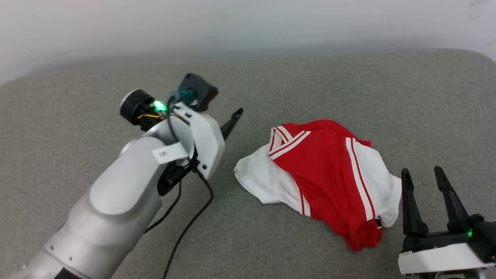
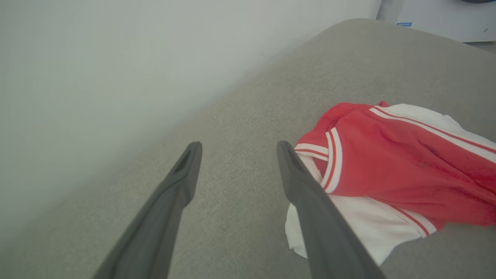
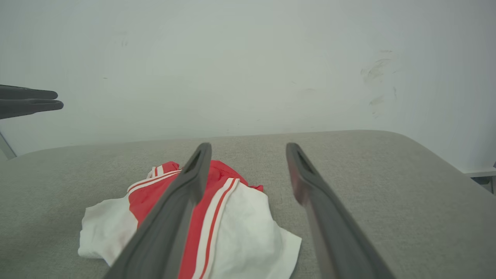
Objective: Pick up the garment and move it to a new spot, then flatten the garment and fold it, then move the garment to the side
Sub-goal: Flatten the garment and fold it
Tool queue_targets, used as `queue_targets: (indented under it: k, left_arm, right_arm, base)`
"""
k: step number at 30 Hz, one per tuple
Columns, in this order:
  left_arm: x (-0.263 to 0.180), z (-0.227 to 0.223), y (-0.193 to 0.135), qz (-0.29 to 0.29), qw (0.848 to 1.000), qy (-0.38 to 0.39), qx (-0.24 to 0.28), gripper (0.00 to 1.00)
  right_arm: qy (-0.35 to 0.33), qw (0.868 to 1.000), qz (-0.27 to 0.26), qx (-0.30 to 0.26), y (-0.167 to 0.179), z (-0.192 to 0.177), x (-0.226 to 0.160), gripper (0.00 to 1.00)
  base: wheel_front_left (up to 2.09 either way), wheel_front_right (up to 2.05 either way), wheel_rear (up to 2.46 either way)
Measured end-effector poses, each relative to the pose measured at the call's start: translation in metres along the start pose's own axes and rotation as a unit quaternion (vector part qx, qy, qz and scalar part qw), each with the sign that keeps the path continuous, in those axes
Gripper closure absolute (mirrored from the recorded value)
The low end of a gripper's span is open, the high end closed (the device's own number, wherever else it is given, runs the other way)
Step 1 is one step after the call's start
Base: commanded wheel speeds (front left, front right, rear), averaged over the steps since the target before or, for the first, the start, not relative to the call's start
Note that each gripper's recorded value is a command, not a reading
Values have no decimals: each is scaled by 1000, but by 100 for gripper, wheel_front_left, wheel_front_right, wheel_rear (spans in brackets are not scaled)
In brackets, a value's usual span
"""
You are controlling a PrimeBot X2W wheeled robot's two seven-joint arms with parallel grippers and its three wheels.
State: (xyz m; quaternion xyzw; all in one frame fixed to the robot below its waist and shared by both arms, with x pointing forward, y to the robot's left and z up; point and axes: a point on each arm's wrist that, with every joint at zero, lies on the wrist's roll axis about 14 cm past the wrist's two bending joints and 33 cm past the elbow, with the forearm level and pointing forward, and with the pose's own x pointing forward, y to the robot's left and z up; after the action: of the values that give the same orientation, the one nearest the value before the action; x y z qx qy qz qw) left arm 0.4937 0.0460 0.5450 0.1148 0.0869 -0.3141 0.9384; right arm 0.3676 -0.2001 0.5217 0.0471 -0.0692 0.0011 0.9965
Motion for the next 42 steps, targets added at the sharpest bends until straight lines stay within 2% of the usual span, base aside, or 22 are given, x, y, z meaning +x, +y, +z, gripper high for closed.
queue_targets:
  k: [5, 9, 12, 20, 26, 27, 28, 31, 36, 39, 42]
  left_arm:
    - [13, -32, -27, -67, 990, 119, -28, 0]
    - [13, -63, -45, -108, 970, 213, -47, 0]
    - [12, -86, -50, -125, 954, 269, -41, 0]
    - [13, -144, -68, -154, 920, 359, -44, 0]
    - [17, -163, -78, -172, 908, 381, -34, 2]
    - [18, -163, -78, -174, 907, 381, -34, 62]
    - [19, -163, -79, -176, 908, 378, -36, 100]
    - [21, -159, -79, -176, 916, 360, -32, 100]
    - [26, -130, -76, -170, 944, 279, -39, 100]
    - [24, -107, -65, -154, 961, 224, -57, 100]
    - [11, -98, -44, -125, 970, 192, -80, 100]
  right_arm:
    - [4, 1000, -5, -2, -4, -4, 5, 0]
    - [8, 1000, -10, -4, -7, -7, 8, 0]
    - [12, 1000, -13, -5, -9, -10, 10, 0]
    - [22, 1000, -21, -7, -15, -19, 19, 0]
    - [29, 999, -32, -10, -22, -24, 19, 0]
    - [31, 999, -33, -10, -24, -25, 19, 0]
    - [31, 999, -34, -11, -24, -25, 19, 0]
    - [31, 999, -35, -11, -25, -25, 19, 0]
    - [23, 999, -32, -8, -22, -19, 17, 0]
    - [18, 999, -29, -6, -20, -15, 13, 0]
    - [14, 999, -28, -4, -19, -11, 8, 0]
  base:
    - [0, 0, 0]
    - [0, 0, 0]
    - [0, 0, 0]
    - [0, 0, 0]
    - [0, 0, 0]
    - [0, 0, 0]
    - [0, 0, 0]
    - [0, 0, 0]
    - [0, 0, 0]
    - [0, 0, 0]
    - [0, 0, 0]
